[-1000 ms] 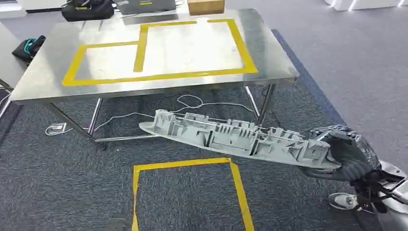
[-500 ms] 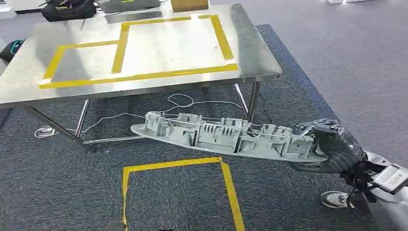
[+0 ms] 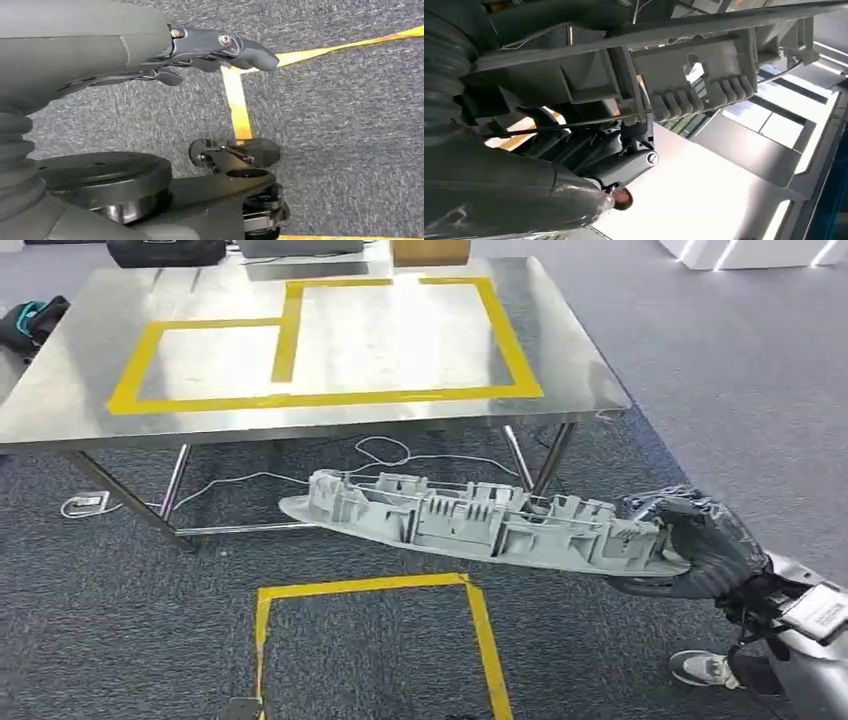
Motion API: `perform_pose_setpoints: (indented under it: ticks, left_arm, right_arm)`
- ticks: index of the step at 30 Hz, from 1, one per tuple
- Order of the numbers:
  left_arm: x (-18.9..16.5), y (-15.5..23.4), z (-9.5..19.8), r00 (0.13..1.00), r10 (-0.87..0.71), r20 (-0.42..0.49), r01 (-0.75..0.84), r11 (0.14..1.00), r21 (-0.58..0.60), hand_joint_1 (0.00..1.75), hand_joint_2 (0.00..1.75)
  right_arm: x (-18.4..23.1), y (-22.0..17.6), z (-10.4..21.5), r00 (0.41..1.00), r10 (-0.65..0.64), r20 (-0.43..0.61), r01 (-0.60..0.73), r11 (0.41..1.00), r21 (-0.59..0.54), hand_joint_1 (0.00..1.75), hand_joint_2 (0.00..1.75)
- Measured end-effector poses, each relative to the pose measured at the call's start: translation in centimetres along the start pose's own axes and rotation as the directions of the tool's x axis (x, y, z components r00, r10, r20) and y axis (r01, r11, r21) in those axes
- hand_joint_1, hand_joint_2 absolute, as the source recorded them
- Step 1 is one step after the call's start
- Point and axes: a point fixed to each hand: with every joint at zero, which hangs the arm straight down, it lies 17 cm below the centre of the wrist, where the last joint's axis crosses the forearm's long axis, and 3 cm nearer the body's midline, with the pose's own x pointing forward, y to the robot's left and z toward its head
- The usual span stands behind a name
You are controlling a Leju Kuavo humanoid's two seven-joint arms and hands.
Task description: Take the parts from the cabinet and place them on the table.
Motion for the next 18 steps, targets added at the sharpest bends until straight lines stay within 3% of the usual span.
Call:
perform_pose_setpoints:
  ticks: [18]
  left_arm:
    - [0.15, 0.11, -0.10, 1.000, -0.009, 0.003, 0.009, 1.000, 0.000, 0.00, 1.75]
  right_arm:
    - [-0.08, -0.09, 0.15, 1.000, 0.016, -0.001, -0.016, 1.000, 0.001, 1.75, 1.75]
